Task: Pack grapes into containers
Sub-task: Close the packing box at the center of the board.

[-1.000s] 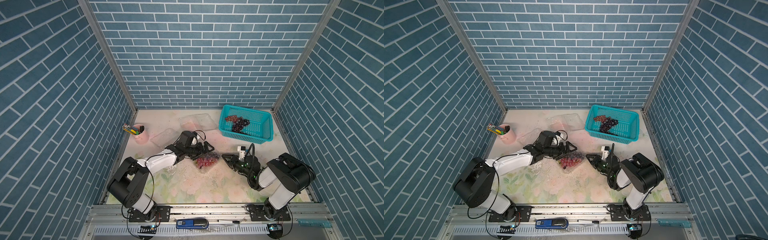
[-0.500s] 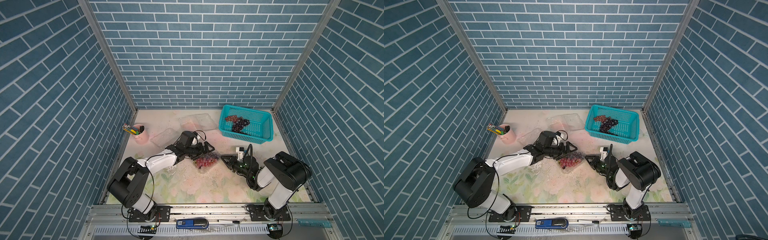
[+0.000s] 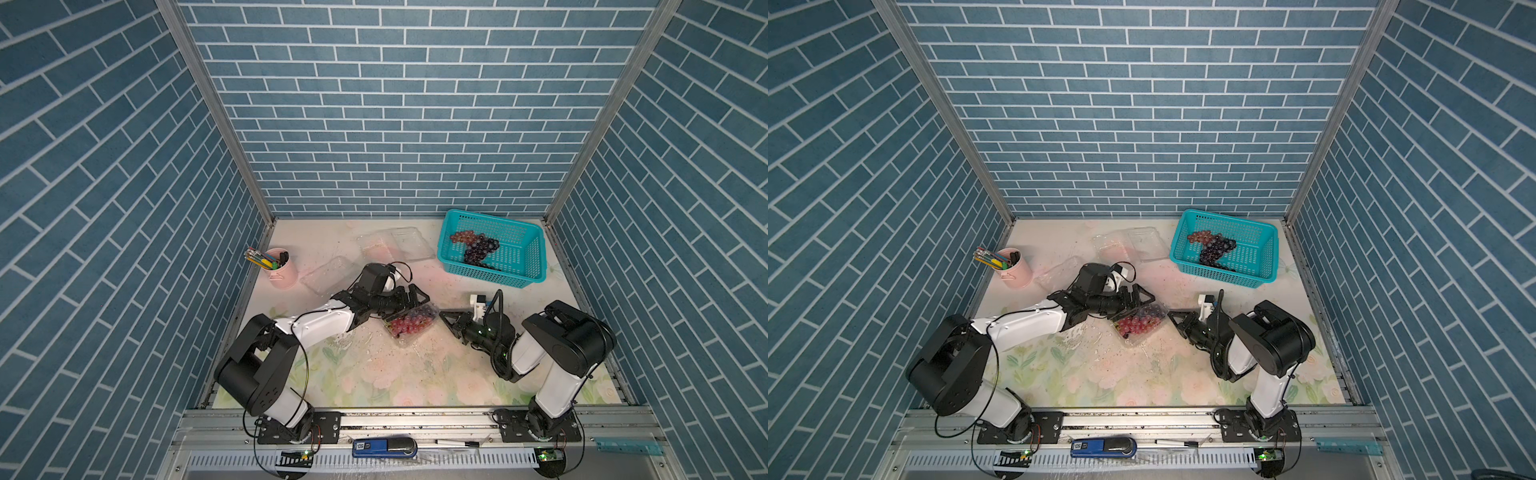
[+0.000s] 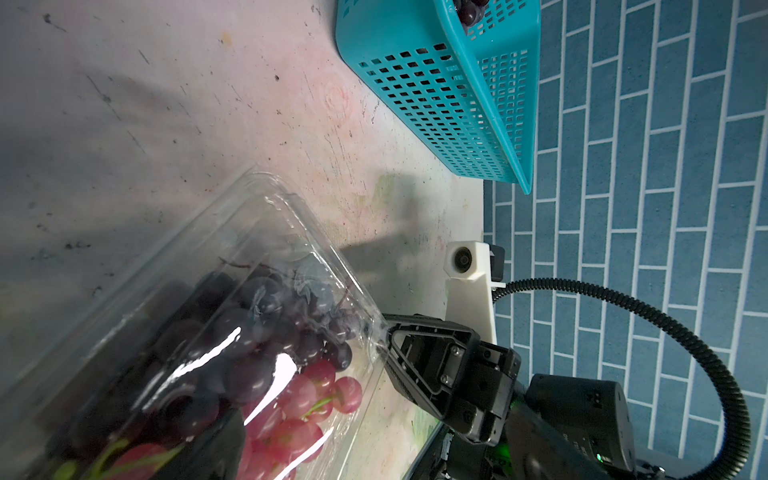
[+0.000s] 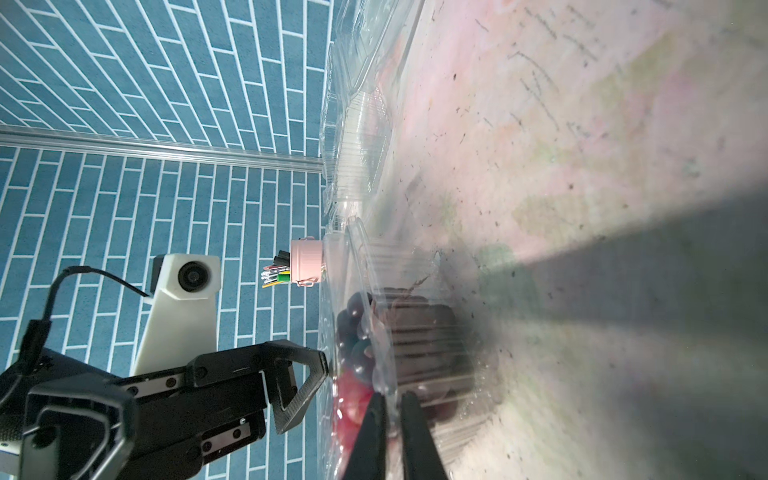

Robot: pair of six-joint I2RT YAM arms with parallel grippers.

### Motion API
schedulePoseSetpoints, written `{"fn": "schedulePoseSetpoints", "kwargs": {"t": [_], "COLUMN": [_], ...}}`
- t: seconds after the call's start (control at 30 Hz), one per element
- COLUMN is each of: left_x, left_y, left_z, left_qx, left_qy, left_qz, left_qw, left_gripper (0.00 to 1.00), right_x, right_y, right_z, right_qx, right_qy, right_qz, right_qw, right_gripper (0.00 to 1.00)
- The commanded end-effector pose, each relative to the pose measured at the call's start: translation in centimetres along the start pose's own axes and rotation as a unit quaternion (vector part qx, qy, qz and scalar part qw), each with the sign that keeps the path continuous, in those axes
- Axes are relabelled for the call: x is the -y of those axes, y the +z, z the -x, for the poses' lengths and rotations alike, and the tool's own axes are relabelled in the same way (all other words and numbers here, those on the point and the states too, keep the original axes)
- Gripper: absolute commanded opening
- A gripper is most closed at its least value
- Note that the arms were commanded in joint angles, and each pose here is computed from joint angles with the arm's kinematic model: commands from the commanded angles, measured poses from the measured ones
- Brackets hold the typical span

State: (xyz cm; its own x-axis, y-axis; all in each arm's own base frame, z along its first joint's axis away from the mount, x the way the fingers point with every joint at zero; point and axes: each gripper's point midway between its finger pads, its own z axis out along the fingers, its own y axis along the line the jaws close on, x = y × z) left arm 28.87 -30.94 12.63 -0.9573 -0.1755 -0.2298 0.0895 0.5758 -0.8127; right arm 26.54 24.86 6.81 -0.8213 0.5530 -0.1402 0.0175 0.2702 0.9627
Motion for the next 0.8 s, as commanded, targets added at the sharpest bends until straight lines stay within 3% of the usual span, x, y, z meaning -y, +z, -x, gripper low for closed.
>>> {"fn": "schedulePoseSetpoints", "kwargs": {"t": [0.0, 0.2, 0.33, 0.47, 0.6, 0.77], "left_x": [-0.8, 1.5, 1.8, 0.0, -2.7, -6.1], "left_y": [-0.1, -2.0, -5.1, -7.8, -9.4, -8.9], "left_z": [-0.6, 1.0, 2.6, 2.6, 1.5, 0.0], "left_qx": [-0.004, 0.009, 0.041, 0.064, 0.078, 0.094], "left_qy": [-0.004, 0.040, 0.054, 0.031, -0.014, -0.090], "left_qz": [0.014, 0.023, 0.056, 0.091, 0.115, 0.097], "left_qw": [1.000, 0.999, 0.996, 0.993, 0.990, 0.987], "left_gripper": [1.00, 1.00, 0.99, 1.00, 1.00, 1.00], "right_x": [1.8, 0.5, -0.6, -2.0, -4.1, -5.2], "right_y": [0.0, -0.1, -0.4, -1.7, -3.5, -3.2], "right_z": [-0.5, 0.2, 1.1, 2.7, 4.5, 5.5], "right_qx": [-0.002, 0.002, -0.003, 0.003, 0.006, -0.016], "right_qy": [0.023, 0.007, -0.026, -0.093, -0.177, -0.194], "right_qz": [-0.032, -0.018, -0.034, -0.086, -0.143, -0.144], "right_qw": [0.999, 1.000, 0.999, 0.992, 0.974, 0.970], "right_gripper": [0.10, 0.17, 0.31, 0.45, 0.63, 0.80]}}
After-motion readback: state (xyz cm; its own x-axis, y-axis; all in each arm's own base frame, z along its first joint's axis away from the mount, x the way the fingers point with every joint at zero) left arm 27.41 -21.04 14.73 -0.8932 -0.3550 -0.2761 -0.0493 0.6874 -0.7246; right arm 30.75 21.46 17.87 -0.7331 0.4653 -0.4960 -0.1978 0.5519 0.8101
